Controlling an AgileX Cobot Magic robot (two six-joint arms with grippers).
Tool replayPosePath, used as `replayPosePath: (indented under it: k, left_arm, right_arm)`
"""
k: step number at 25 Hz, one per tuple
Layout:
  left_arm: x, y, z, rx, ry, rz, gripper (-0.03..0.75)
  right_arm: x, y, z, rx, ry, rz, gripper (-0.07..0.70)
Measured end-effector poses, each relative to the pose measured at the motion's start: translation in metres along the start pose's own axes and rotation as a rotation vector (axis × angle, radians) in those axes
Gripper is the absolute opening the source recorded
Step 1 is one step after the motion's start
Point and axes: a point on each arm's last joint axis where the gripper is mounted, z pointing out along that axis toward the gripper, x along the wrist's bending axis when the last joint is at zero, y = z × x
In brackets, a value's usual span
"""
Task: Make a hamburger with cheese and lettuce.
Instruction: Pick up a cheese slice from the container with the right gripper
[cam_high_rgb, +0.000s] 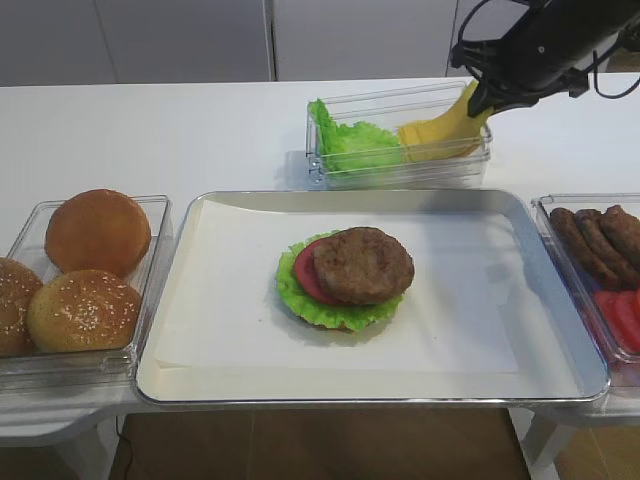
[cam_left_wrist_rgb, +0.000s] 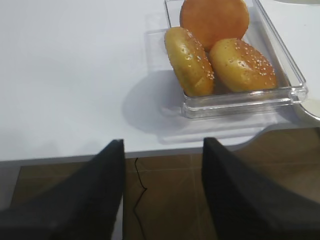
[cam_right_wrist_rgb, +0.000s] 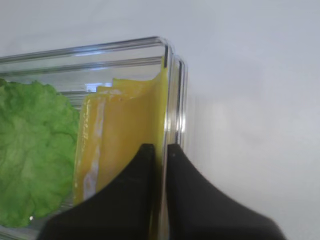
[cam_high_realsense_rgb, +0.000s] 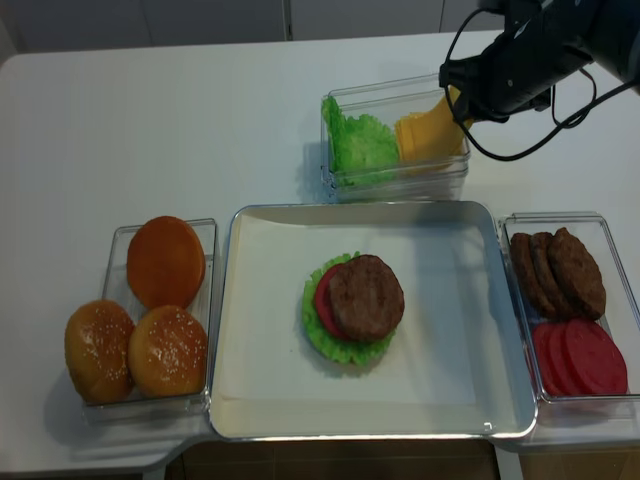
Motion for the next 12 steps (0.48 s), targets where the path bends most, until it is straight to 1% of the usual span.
replayPosePath:
  k: [12]
  left_arm:
    - [0.0000, 0.0000, 0.0000, 0.000, 0.000, 0.000, 0.370]
  right_arm:
    - [-0.0021, -0.0024, 0.0053, 0.020, -0.004, 0.001, 0.041]
